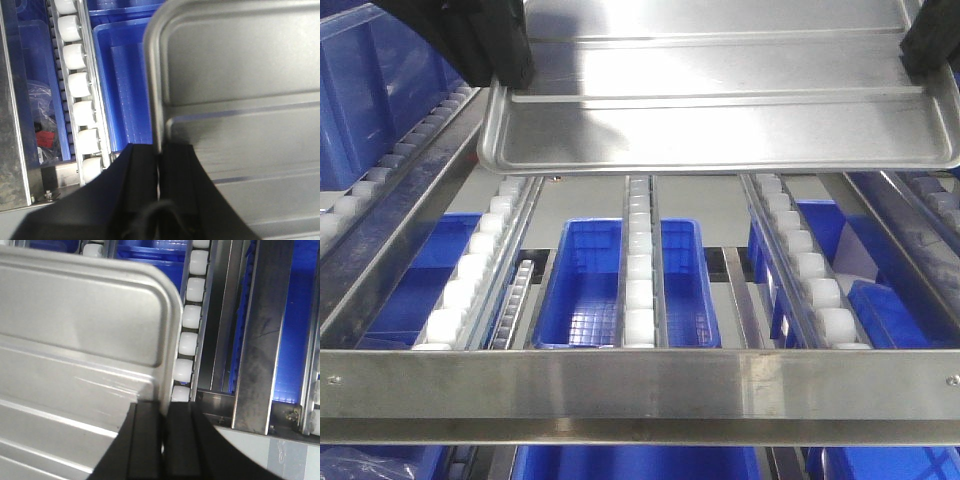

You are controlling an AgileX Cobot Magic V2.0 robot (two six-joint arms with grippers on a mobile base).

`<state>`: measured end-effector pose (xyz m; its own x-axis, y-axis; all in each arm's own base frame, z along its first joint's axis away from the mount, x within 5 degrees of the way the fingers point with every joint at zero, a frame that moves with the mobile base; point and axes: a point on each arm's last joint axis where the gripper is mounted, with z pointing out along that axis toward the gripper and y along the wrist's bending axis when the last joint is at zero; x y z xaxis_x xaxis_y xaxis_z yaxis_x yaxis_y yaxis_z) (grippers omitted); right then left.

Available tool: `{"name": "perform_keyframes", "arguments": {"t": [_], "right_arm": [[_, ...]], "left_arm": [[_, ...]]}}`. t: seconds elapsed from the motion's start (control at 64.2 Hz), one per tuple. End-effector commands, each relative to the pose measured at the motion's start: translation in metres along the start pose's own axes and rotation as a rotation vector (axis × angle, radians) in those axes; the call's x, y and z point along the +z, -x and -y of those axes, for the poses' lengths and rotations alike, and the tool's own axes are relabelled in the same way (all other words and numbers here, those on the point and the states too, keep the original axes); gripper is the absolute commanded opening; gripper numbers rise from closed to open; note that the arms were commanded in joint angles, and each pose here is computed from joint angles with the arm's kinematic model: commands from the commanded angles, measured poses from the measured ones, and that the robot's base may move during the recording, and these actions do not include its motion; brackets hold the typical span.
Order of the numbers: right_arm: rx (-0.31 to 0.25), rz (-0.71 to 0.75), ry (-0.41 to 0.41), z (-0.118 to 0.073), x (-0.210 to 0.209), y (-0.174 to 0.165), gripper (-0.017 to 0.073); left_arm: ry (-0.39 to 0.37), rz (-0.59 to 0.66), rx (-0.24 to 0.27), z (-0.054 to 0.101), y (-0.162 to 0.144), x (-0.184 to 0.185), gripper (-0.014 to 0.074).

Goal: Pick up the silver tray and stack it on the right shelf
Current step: 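Lift the silver tray with both grippers off the shelf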

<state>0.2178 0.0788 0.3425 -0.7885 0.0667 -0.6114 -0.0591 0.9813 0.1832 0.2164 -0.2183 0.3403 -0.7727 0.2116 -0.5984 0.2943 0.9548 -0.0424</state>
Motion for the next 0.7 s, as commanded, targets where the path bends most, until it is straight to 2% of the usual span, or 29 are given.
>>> {"name": "perform_keyframes", "arguments": {"t": [0.0,0.685], "right_arm": [[-0.045,0.123,-0.011,0.002,-0.0165,0.0122,0.0057],[-0.045,0.123,-0.011,0.002,-0.0165,0.0122,0.0057]], "left_arm": [[0.049,0.046,0.05,-0.0091,0.0054,-0.0203,-0.0092],[0.049,0.046,0.05,-0.0091,0.0054,-0.0203,-0.0092]]}}
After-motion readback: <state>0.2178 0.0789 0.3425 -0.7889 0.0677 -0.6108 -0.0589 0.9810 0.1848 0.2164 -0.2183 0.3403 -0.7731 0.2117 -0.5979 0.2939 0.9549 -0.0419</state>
